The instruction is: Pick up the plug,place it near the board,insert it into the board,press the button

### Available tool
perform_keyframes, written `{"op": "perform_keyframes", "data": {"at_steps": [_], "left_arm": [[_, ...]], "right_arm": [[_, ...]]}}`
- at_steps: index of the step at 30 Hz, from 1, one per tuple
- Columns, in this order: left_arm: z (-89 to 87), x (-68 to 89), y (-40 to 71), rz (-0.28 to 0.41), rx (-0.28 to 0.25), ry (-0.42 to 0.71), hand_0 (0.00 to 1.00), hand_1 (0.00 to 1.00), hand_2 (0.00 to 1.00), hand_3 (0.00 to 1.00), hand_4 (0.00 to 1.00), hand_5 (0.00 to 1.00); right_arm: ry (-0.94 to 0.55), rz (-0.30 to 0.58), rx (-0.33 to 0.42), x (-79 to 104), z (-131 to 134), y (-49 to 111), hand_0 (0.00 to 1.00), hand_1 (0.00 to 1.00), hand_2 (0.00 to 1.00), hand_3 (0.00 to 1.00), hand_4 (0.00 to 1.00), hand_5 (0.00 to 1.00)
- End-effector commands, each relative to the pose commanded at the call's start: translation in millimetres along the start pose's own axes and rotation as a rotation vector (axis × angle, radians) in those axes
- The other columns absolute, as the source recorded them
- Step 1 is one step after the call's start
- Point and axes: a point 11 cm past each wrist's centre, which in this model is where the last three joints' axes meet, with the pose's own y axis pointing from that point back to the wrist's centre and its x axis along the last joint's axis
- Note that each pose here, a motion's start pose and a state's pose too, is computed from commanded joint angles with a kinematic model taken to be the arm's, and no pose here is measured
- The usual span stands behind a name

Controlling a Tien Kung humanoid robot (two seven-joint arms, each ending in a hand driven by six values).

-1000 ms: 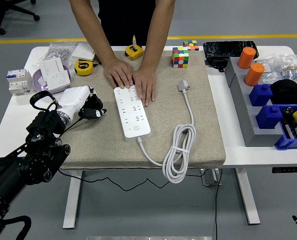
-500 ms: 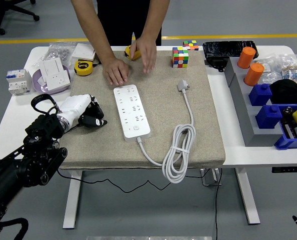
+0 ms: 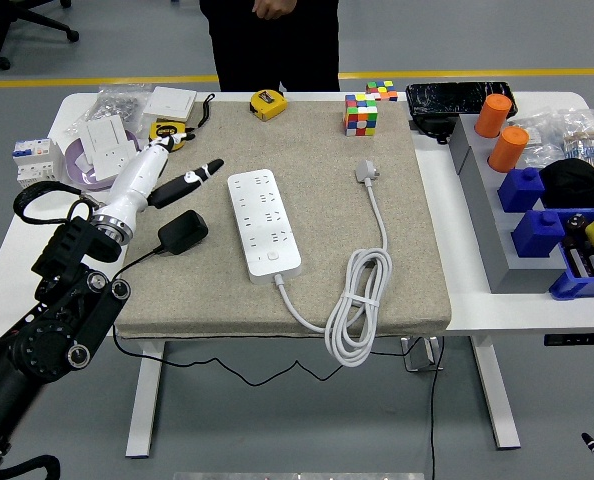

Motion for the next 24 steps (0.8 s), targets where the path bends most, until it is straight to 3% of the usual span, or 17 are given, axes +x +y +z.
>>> {"op": "perform_keyframes", "data": {"at_steps": [4, 6, 7, 9, 13, 16, 21, 24], "left_arm": [[16.8, 16.0, 16.8, 0.1, -0.054, 0.225, 0.998, 0.998, 0.983, 0.931, 0.998, 0.998], [20.0, 24.7, 29.9, 0.135, -0.072, 0.327, 0.998, 0.998, 0.983, 0.931, 0.998, 0.998], [20.4, 27.9, 38.4, 0.148, -0.081, 0.378, 0.898, 0.964, 0.923, 0.881, 0.998, 0.998], [19.8, 31.9, 56.7, 0.164, -0.09, 0.478, 0.898, 0.964, 0.923, 0.881, 0.998, 0.998], [12.6, 34.7, 84.4, 0.18, -0.074, 0.649, 0.865, 0.937, 0.903, 0.871, 0.998, 0.998], [0.7, 38.6, 97.9, 0.213, -0.035, 0.78, 0.865, 0.937, 0.903, 0.871, 0.998, 0.998], [-9.3, 39.2, 103.7, 0.243, 0.015, 0.985, 0.837, 0.908, 0.887, 0.866, 0.998, 0.998], [-8.3, 39.5, 104.2, 0.241, 0.02, 1.01, 0.837, 0.908, 0.887, 0.866, 0.998, 0.998]], "right_arm": [[0.0, -0.005, -0.006, -3.1, 2.3, 0.6, 0.918, 0.889, 0.835, 0.851, 0.998, 0.998], [0.001, -0.009, -0.009, -5.2, 3.7, 1.0, 0.918, 0.889, 0.835, 0.851, 0.998, 0.998], [0.001, -0.01, -0.011, -6.4, 4.7, 1.2, 0.918, 0.889, 0.834, 0.85, 0.998, 0.998], [0.002, -0.014, -0.017, -8.4, 7.2, 1.8, 0.918, 0.889, 0.834, 0.85, 0.998, 0.998], [0.0, -0.017, -0.023, -11.2, 10.5, 2.6, 0.918, 0.888, 0.833, 0.851, 0.998, 0.998], [0.0, -0.022, -0.026, -14.0, 12.6, 3.3, 0.918, 0.888, 0.833, 0.851, 0.998, 0.998], [0.007, -0.028, -0.031, -17.1, 14.6, 3.9, 0.918, 0.888, 0.833, 0.845, 0.998, 0.998], [0.009, -0.03, -0.025, -18.2, 11.7, 3.6, 0.918, 0.888, 0.833, 0.845, 0.998, 0.998]]}}
